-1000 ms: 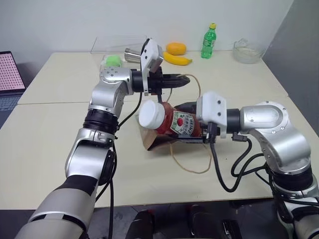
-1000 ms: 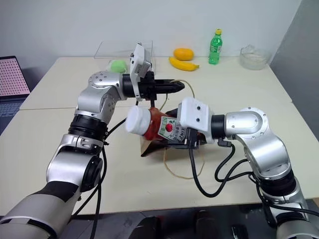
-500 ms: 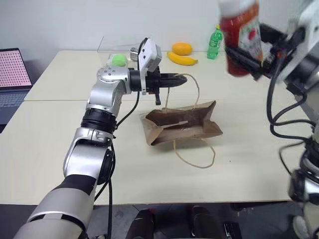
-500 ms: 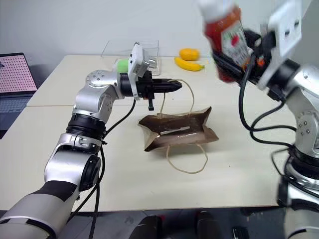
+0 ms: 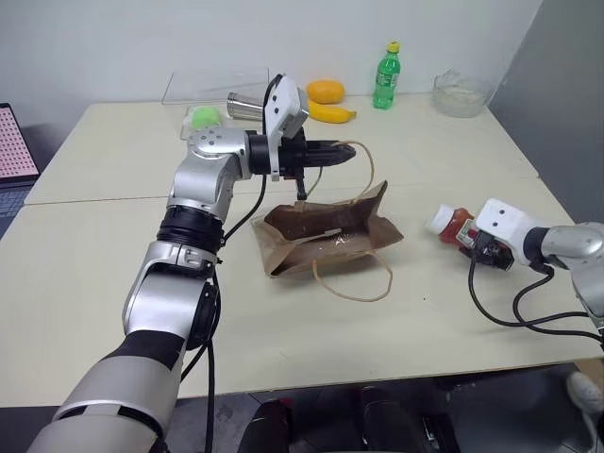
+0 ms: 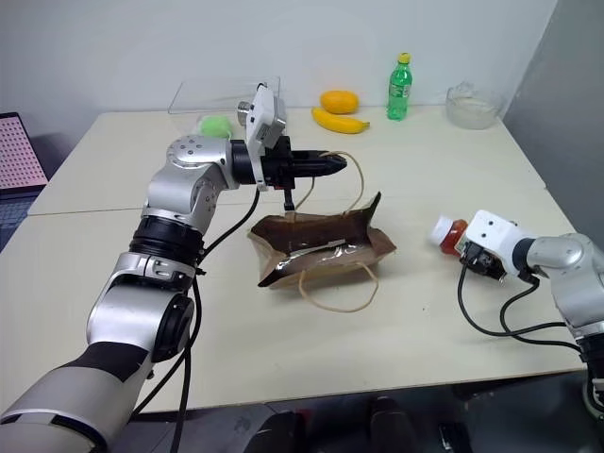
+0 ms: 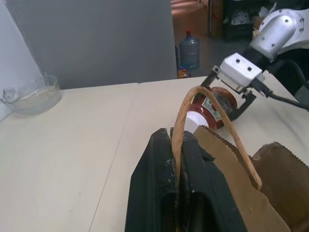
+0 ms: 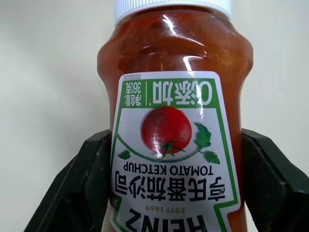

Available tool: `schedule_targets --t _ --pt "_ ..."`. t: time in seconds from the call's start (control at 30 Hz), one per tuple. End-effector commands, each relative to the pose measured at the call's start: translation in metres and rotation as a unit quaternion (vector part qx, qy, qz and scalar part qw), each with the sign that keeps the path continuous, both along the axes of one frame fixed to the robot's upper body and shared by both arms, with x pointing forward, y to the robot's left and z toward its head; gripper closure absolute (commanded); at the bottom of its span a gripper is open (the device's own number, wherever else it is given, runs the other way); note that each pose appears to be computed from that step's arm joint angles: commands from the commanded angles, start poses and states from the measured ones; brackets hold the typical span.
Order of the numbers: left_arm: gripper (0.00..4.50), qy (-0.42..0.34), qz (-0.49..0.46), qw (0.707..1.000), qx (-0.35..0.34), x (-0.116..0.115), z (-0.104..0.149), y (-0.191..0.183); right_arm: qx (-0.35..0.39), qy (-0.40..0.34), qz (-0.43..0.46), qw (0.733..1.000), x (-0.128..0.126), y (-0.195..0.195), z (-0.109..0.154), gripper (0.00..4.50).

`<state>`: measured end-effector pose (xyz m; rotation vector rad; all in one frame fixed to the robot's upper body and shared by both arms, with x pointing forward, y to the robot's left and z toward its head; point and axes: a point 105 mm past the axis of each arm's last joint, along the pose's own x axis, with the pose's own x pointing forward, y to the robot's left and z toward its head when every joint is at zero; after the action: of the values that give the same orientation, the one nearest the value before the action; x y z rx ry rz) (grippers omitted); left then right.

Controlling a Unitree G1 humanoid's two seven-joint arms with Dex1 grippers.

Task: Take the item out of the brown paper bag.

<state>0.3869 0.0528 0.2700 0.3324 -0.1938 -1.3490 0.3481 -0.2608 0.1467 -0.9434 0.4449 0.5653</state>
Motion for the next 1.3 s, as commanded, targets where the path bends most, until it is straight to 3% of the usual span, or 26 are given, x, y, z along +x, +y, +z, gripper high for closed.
schedule_targets --t 0.03,0.07,0.23,0.33,0.4,0.57,0.7,0.97,1.1,1.23,1.3 --pt "4.5 -0.034 -0.003 0.999 -0.006 -0.003 0.018 0.0 -0.004 -0.019 0.013 1.0 0.001 0.0 0.018 0.27" --pt "4.5 -0.034 -0.003 0.999 -0.005 -0.003 0.018 0.0 0.001 -0.012 0.015 1.0 -0.001 0.0 0.017 0.1" --pt "4.5 -0.032 -0.001 0.999 -0.004 -0.003 0.016 0.002 0.037 -0.012 0.025 0.999 -0.017 -0.004 0.037 0.1" --pt "4.5 -0.038 0.036 0.998 -0.02 0.006 0.019 0.006 0.144 -0.058 0.099 0.983 -0.05 0.033 0.073 0.1" --pt "4.5 -0.041 0.055 0.997 -0.025 0.011 0.021 0.01 0.207 -0.079 0.127 0.967 -0.072 0.057 0.082 0.1" --pt "4.5 -0.054 0.09 0.995 0.006 0.018 0.016 0.024 0.302 -0.117 0.127 0.938 -0.111 0.103 0.071 0.1" --pt "3.56 -0.052 0.101 0.993 0.029 0.018 0.017 0.04 0.364 -0.163 0.105 0.911 -0.109 0.131 0.073 0.0" --pt "1.15 -0.02 0.109 0.994 0.004 0.011 0.022 0.065 0.369 -0.176 0.117 0.905 -0.097 0.142 0.076 0.0" --pt "1.15 -0.015 0.174 0.983 -0.056 0.004 0.03 0.1 0.369 -0.176 0.11 0.906 -0.094 0.138 0.07 0.0" --pt "1.15 -0.076 0.306 0.933 -0.175 -0.014 0.038 0.132 0.379 -0.18 0.084 0.904 -0.091 0.135 0.054 0.0" --pt "1.15 -0.094 0.357 0.905 -0.21 -0.03 0.026 0.14 0.381 -0.199 0.067 0.9 -0.089 0.131 0.05 0.0"
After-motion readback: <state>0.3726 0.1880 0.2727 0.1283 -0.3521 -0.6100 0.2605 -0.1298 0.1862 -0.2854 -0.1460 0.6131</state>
